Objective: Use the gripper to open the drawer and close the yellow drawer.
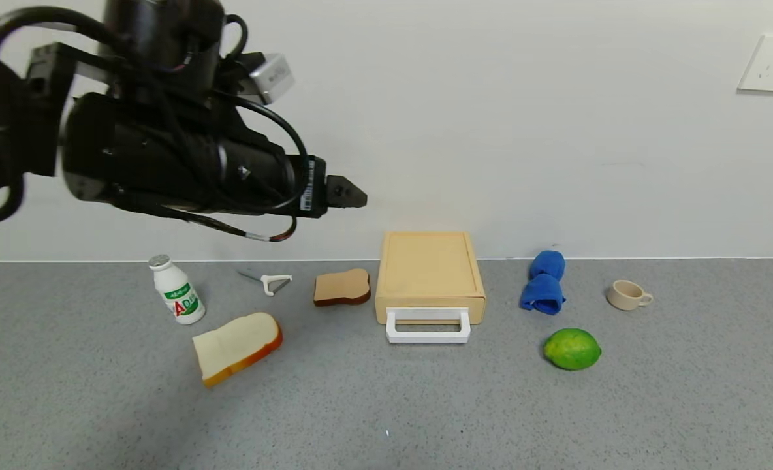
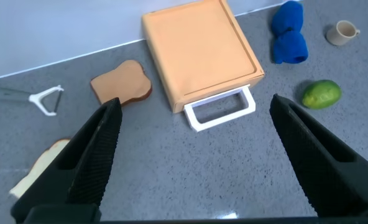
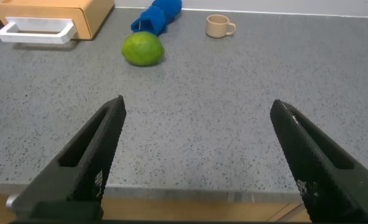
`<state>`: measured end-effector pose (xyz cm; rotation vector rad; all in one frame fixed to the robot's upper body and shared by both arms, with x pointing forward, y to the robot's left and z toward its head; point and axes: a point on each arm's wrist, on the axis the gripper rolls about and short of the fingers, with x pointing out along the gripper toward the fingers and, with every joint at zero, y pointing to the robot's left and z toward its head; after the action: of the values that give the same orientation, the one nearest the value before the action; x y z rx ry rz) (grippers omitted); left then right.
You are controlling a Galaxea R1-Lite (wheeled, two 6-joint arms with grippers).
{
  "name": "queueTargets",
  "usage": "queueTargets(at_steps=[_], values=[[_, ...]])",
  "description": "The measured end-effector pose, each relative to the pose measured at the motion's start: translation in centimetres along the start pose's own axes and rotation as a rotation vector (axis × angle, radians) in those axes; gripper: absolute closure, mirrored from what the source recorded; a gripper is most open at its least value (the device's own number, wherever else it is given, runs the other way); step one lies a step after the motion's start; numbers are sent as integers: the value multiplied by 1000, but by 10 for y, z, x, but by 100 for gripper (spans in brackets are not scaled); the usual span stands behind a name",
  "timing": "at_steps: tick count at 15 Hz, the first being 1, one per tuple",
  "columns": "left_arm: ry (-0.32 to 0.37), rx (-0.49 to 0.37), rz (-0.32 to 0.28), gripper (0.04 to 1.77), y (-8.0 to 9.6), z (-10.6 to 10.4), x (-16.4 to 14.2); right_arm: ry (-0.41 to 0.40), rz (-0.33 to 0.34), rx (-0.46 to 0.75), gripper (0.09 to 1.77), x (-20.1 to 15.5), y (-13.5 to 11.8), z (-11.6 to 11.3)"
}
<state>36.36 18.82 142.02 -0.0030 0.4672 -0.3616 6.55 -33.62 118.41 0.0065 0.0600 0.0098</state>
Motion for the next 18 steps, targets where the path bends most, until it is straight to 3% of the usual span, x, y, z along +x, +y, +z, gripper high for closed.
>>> queueTargets(at_steps=[4, 7, 10, 13, 18], values=[[-65, -31, 25, 9, 26, -9, -63, 0, 0, 0, 15, 0, 0, 0], [-121, -42, 48, 9, 37, -27, -115, 0, 0, 0, 15, 0, 0, 0], [-169, -31, 89, 9, 46, -55, -161, 0, 0, 0, 15, 0, 0, 0], [-229, -27, 167, 9, 53, -87, -202, 0, 0, 0, 15, 0, 0, 0], [-300, -39, 296, 9, 47, -146, -267, 0, 0, 0, 15, 0, 0, 0]])
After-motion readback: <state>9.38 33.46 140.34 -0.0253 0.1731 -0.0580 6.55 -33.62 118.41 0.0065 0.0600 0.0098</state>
